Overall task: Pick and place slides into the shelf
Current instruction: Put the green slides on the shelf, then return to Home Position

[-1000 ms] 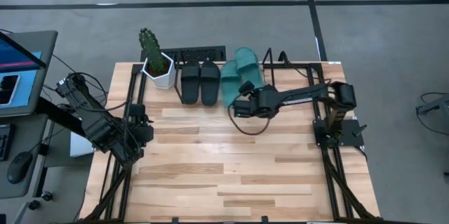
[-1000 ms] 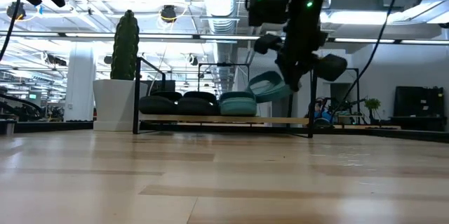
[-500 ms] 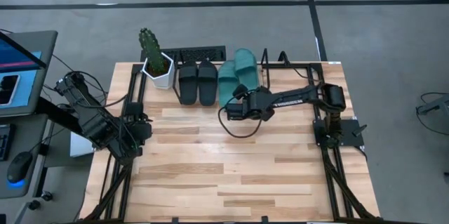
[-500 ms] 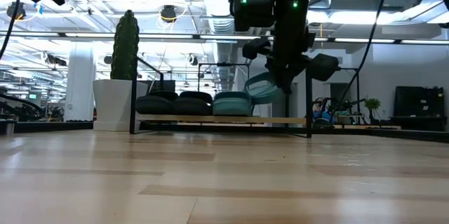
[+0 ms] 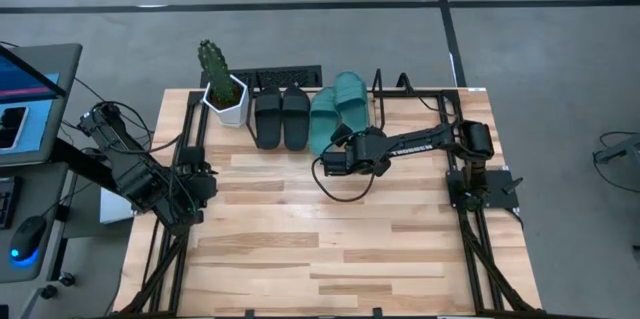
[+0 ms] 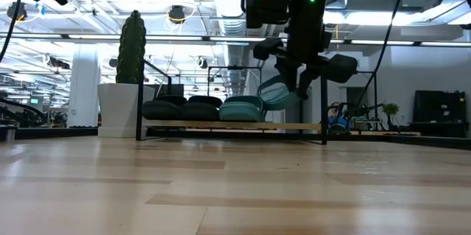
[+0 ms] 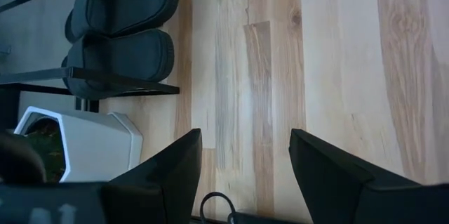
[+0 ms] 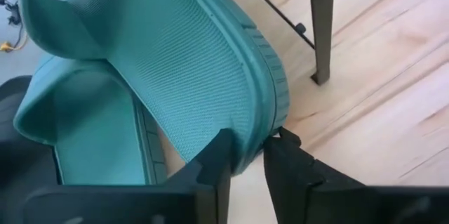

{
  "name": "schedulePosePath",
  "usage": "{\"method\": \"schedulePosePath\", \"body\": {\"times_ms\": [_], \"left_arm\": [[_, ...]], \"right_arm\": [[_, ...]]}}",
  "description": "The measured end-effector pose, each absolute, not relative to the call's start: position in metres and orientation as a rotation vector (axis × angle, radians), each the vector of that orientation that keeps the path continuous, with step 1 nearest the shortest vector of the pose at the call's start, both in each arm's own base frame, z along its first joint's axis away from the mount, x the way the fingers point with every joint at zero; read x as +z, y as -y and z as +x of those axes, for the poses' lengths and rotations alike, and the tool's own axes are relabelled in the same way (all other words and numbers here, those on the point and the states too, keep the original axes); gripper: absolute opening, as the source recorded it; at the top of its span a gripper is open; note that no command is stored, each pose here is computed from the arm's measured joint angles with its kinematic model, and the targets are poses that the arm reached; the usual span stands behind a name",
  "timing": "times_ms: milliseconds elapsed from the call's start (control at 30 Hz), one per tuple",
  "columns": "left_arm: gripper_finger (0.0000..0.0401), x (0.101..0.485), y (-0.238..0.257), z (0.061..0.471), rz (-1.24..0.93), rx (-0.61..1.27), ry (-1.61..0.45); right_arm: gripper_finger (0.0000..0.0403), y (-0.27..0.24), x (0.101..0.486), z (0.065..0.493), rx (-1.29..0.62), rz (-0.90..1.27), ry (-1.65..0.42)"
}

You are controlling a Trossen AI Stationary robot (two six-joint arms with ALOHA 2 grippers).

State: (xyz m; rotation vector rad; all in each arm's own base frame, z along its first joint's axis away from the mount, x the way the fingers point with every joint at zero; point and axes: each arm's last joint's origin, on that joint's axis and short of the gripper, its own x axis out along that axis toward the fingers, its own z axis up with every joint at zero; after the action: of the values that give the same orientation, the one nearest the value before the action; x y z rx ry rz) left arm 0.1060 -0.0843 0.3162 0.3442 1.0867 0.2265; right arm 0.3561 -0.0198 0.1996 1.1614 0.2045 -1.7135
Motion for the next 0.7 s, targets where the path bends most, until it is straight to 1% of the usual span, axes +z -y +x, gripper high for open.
{"method": "schedulePosePath", "body": {"times_ms": [133,233,533,600,700], "left_arm": [[0.0204,0.3162,0.0843,0.106,0.345,0.226,-1.087],[0.0204,0.3162,0.0843,0.106,0.345,0.226,-1.087],[0.0204,0.316,0.0845,0.1058,0.342,0.219,-1.095],[0.0204,0.316,0.0845,0.1058,0.343,0.215,-1.098],[0.0204,0.316,0.0845,0.1057,0.346,0.213,-1.099]], "right_arm": [[0.0084,0.0185,0.1991,0.3583,-1.696,1.174,-0.194],[0.0101,0.0184,0.1987,0.3591,-1.692,1.178,-0.188],[0.0183,0.0185,0.1987,0.3607,-1.68,1.186,-0.174],[0.0193,0.0173,0.1985,0.3612,-1.674,1.187,-0.18],[0.0199,0.0129,0.1985,0.3622,-1.656,1.186,-0.178]]}}
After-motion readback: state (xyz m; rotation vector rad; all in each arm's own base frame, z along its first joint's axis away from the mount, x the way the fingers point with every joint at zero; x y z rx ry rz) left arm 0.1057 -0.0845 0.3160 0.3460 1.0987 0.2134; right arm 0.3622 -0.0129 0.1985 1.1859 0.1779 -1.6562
